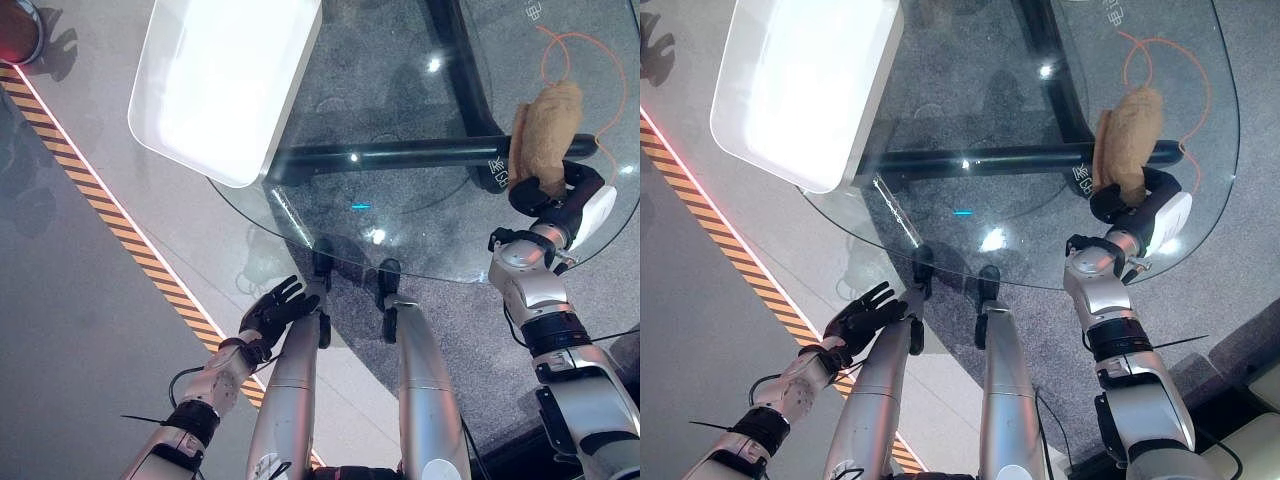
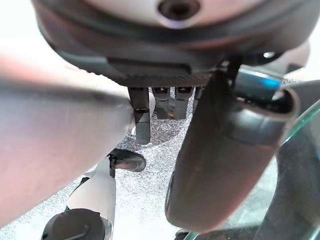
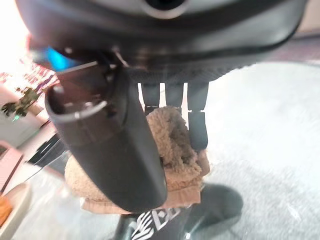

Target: Wipe the table with a cloth and put it in the basket.

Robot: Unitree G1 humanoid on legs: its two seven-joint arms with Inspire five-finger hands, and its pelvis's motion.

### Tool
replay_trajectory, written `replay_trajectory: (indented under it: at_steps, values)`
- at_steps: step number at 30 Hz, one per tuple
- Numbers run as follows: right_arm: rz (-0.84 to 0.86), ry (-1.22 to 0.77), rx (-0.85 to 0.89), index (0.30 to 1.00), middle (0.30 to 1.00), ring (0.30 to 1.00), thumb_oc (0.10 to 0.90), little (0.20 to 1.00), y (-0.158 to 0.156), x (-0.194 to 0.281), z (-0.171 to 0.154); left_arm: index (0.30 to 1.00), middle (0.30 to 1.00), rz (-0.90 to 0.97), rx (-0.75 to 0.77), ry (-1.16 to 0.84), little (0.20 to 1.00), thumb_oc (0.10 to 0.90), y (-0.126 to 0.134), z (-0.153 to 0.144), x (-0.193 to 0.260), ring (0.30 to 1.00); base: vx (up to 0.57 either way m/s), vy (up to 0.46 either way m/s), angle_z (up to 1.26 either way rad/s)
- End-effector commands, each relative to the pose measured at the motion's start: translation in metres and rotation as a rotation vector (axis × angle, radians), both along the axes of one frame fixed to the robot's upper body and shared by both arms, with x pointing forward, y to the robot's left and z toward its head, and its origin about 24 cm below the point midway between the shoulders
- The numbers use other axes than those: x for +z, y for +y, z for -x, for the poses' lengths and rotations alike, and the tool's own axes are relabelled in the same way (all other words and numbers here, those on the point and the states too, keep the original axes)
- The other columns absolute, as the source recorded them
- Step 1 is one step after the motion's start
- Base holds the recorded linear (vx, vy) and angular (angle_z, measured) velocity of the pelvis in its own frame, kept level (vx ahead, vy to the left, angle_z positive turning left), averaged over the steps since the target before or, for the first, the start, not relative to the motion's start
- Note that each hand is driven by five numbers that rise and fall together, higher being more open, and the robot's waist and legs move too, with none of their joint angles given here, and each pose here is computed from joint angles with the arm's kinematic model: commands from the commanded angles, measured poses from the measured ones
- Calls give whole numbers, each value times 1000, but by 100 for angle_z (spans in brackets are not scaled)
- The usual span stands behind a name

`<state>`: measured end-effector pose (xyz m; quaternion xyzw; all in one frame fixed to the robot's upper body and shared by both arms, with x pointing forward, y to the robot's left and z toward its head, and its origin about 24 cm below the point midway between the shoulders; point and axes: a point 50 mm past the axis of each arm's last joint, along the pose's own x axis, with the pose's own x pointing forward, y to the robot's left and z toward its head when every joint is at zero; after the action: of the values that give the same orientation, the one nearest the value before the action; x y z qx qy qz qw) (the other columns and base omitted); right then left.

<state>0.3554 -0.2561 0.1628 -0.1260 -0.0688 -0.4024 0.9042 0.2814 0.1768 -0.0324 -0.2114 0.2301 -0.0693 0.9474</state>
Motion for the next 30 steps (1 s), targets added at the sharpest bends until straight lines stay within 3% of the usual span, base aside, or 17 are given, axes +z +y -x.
replay_trajectory:
  at_steps: [1,22,30]
  values:
    - [178,-182,292,300,300,300,100,200,46,52,-3,900,900,66,-102,252,900,800,-34,56,-53,900,-2,45,-1]
    - [231,-72,621,300,300,300,100,200,116,17,4,900,900,89,-102,228,900,800,-51,53,-52,900,5,30,1]
    - [368,-8,928,300,300,300,100,200,155,0,14,900,900,83,-114,238,900,800,-52,58,-55,900,7,4,4]
